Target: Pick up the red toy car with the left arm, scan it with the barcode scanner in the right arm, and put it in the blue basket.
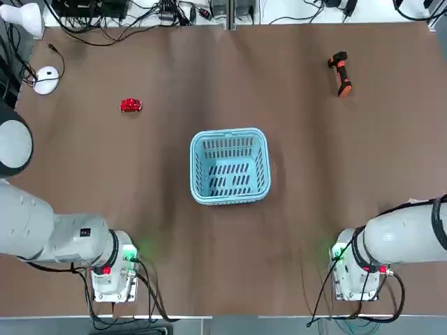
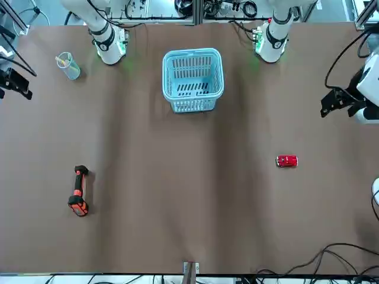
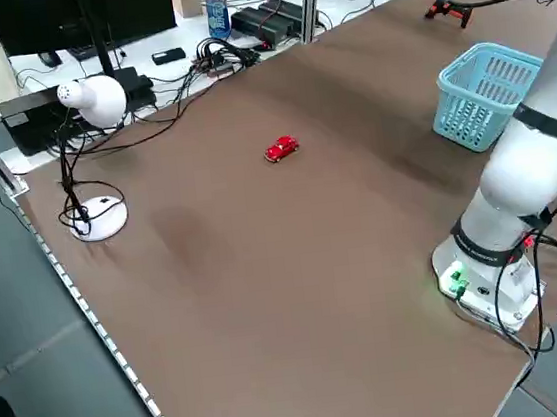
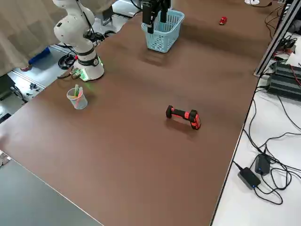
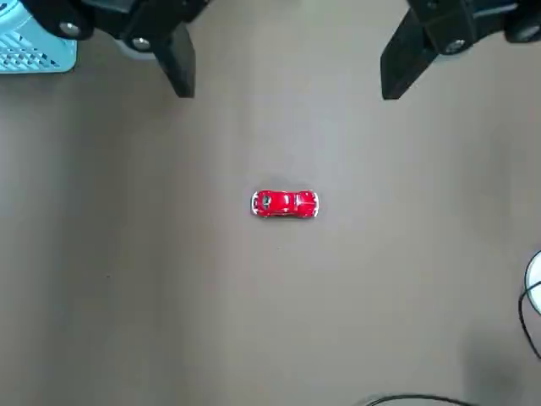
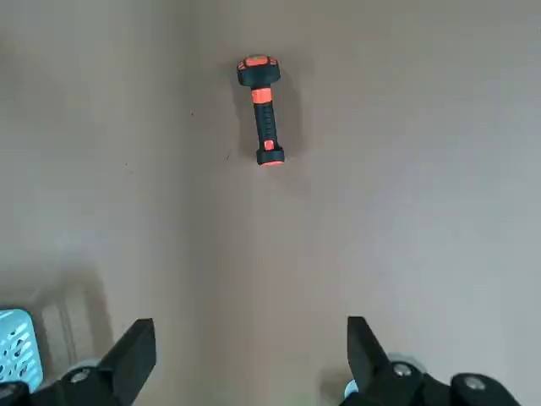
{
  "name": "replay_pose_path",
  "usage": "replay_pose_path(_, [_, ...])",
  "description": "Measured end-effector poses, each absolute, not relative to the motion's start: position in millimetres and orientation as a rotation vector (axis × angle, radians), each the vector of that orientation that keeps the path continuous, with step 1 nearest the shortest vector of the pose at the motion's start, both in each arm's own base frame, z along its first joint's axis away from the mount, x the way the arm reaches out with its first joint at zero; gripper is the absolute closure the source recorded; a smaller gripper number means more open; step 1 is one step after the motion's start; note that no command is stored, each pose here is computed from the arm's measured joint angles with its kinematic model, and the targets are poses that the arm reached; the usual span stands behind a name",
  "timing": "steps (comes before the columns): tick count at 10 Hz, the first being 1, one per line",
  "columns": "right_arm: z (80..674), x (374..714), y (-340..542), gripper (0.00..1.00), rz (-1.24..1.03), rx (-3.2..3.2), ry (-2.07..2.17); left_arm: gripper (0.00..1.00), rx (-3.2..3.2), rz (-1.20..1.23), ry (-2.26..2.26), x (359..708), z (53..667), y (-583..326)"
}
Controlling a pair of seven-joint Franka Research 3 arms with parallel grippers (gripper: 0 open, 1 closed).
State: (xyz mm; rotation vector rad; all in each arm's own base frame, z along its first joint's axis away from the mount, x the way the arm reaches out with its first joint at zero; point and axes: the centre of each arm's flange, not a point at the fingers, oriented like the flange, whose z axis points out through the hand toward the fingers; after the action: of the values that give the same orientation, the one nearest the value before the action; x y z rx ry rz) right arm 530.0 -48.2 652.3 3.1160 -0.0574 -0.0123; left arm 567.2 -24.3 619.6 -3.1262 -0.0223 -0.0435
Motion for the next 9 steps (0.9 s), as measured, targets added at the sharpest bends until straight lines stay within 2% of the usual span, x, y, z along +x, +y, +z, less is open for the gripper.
replay_pose_path(3, [652,530,-48,0.0,-0.013,3.116,-0.058,0.05,-3.123,-0.012,-0.154,571,609,-4])
replay_pose_path(9, [652,530,-48,0.0,-0.012,3.116,-0.058,0.03,-3.005,0.119,-0.81,596,552,6])
